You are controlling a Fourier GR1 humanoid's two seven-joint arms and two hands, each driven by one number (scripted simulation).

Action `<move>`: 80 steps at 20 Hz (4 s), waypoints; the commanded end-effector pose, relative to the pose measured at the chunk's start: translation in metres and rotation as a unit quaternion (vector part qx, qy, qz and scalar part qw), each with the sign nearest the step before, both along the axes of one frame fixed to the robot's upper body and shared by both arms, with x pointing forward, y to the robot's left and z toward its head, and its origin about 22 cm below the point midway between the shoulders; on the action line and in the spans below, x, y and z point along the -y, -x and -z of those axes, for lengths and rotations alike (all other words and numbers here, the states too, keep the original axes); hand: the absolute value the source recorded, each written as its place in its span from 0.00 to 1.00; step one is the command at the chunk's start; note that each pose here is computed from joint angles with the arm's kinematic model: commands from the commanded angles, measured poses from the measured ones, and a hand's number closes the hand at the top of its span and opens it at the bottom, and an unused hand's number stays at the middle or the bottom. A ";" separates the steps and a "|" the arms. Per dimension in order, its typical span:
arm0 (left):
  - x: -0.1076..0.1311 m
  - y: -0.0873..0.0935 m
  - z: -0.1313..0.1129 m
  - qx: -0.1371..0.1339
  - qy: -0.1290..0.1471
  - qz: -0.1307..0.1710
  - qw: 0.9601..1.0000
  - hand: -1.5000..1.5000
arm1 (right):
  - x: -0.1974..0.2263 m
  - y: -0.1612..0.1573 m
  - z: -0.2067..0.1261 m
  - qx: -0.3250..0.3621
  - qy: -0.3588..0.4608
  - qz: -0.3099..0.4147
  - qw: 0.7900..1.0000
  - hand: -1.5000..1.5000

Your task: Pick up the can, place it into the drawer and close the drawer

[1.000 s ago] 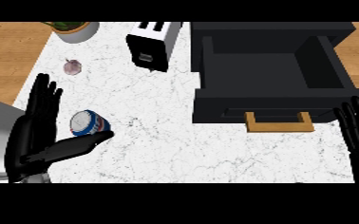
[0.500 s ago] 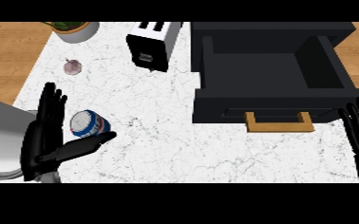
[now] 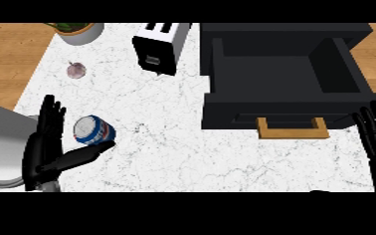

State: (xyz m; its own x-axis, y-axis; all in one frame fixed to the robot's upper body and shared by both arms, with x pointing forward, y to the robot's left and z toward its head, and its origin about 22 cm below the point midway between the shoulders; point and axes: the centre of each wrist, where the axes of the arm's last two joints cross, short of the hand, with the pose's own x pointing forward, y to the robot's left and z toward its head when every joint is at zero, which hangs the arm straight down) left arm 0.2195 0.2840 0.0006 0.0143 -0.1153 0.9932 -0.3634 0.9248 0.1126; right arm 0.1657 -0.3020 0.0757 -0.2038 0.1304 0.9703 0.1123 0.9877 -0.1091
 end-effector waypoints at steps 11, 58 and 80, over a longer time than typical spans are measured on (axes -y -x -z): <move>-0.020 0.011 0.049 -0.021 0.000 -0.010 1.000 0.00 | -0.015 0.012 -0.011 0.007 0.010 -0.006 1.000 0.00; -0.016 -0.052 0.111 -0.012 0.037 0.022 0.999 0.00 | -0.009 0.009 -0.005 0.012 -0.013 0.002 1.000 0.00; 0.009 -0.084 0.040 0.044 0.077 0.127 0.988 1.00 | -0.005 0.032 -0.020 0.015 -0.019 -0.004 1.000 0.00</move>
